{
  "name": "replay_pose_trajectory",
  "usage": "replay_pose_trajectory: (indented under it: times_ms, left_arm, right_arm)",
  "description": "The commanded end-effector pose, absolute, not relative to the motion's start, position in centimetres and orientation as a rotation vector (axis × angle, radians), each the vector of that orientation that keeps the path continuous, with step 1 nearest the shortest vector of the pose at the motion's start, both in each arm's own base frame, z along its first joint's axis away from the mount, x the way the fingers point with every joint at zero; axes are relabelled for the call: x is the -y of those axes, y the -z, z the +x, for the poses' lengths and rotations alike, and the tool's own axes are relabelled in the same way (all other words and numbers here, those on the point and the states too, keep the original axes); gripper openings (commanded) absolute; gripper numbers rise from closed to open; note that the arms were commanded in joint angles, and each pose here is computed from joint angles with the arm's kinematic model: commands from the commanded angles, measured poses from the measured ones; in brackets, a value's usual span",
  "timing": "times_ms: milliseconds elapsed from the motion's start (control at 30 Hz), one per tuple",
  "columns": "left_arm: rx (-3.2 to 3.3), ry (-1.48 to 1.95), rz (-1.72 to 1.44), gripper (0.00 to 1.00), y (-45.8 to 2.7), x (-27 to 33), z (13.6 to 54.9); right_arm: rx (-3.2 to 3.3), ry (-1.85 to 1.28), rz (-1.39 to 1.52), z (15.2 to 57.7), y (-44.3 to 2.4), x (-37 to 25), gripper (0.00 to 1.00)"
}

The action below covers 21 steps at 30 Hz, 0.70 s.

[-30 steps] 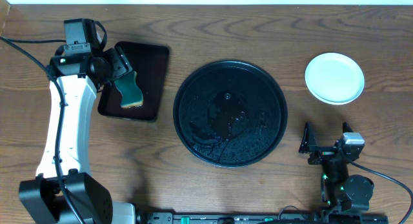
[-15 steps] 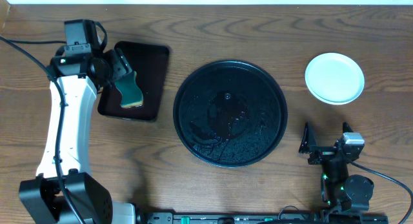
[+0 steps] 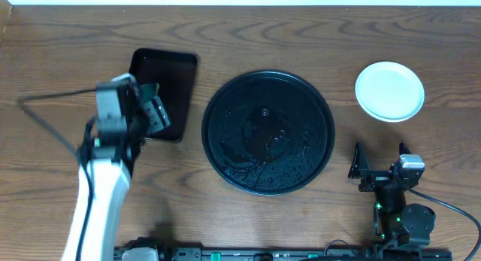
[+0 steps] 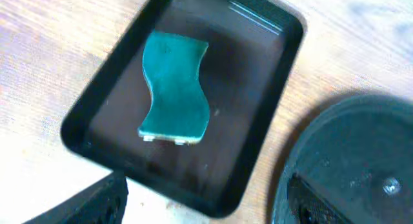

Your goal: Clean dirty plates on tray and stack at the side

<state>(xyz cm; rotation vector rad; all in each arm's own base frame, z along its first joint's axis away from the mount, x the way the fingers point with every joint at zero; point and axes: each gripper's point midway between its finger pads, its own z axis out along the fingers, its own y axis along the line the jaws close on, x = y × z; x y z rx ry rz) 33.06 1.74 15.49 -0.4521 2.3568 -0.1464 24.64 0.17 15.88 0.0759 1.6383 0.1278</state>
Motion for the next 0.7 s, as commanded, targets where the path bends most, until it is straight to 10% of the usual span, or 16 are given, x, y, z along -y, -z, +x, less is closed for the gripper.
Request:
replay_pose_trajectory:
  times_ms: [0, 667]
  left_arm:
    - [-2.283, 0.136, -0.391, 0.80, -15.3, -1.6, 31.7]
    - [-1.847, 0.147, -0.277, 0.80, -16.2, -1.3, 27.5]
  right_arm:
    - [-1.637, -0.110, 0.074, 24.6, -15.8, 0.0, 0.99]
    - [-1.637, -0.110, 0.074, 24.6, -15.8, 0.0, 0.99]
